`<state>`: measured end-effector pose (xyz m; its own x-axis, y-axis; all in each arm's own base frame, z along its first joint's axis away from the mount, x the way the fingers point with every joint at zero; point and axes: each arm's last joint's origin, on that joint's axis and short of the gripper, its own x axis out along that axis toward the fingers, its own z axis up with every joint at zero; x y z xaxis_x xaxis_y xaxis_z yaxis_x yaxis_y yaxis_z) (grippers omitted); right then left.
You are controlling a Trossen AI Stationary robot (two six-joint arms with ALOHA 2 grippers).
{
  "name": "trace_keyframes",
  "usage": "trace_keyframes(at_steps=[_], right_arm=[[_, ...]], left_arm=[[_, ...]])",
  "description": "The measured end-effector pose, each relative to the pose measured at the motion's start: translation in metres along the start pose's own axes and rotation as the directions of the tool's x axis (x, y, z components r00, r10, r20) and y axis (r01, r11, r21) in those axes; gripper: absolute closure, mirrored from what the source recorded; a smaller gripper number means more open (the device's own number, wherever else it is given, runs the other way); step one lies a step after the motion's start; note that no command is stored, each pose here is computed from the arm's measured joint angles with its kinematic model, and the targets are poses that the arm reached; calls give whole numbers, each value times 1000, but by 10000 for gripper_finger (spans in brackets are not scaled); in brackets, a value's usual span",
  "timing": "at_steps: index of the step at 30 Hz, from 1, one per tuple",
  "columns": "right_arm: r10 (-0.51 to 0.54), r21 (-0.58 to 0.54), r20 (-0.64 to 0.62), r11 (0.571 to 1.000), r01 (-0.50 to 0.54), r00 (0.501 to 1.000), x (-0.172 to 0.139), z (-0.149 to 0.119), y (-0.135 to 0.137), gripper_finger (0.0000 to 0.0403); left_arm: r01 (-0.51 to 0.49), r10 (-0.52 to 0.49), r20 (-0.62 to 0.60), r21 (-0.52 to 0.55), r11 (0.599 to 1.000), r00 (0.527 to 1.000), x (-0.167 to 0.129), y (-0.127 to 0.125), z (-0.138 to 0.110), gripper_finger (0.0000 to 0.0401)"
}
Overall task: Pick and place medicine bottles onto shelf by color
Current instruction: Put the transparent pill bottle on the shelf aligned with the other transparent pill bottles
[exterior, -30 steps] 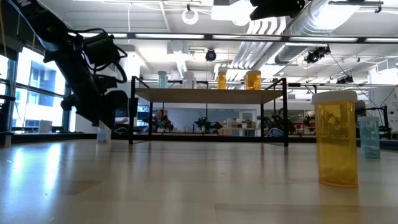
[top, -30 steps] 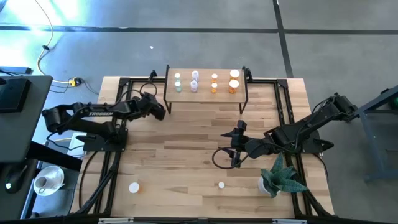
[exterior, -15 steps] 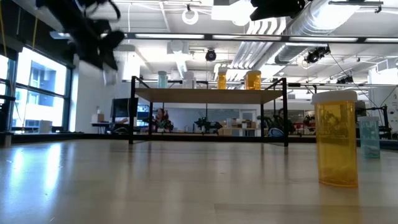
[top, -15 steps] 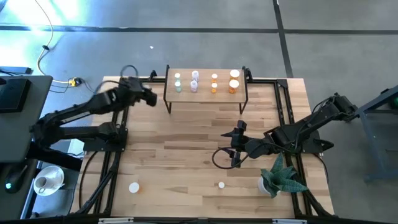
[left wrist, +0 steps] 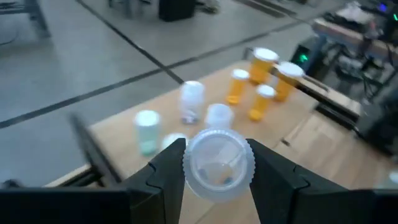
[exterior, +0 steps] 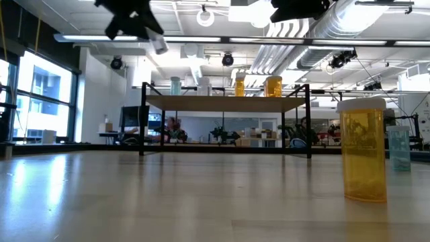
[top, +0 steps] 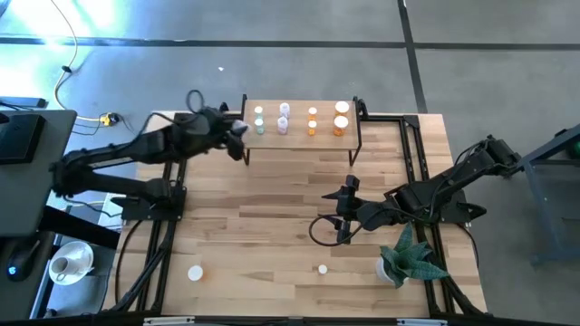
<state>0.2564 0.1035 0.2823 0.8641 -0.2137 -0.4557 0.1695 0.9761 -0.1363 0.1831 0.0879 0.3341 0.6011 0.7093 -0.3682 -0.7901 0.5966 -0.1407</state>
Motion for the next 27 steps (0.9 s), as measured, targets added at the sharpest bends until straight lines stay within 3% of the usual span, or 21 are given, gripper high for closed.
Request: trace_keyframes(at_steps=[4, 10, 14, 22, 27], right_arm=[[0, -1, -1, 1000, 0, 1000, 0, 0, 0, 165], [-1, -2, -5, 1000, 1, 1000, 0, -1, 0, 165], [-2, -5, -10, 1000, 2, 1000, 0, -1, 0, 165], [-2, -3, -11, 1000, 2, 1000, 0, -1, 0, 165], [-2, -3, -12, 1000, 2, 1000, 0, -1, 0, 165]], left_arm=[[14, -9, -61, 81, 997, 998, 25, -23, 2, 264], [14, 5, -133, 138, 990, 991, 58, -45, 18, 264], [65, -35, -211, 137, 988, 977, 79, -57, 21, 264], [83, -37, -313, 135, 987, 949, 117, -61, 30, 264], [92, -36, -364, 138, 986, 931, 131, -62, 22, 263]])
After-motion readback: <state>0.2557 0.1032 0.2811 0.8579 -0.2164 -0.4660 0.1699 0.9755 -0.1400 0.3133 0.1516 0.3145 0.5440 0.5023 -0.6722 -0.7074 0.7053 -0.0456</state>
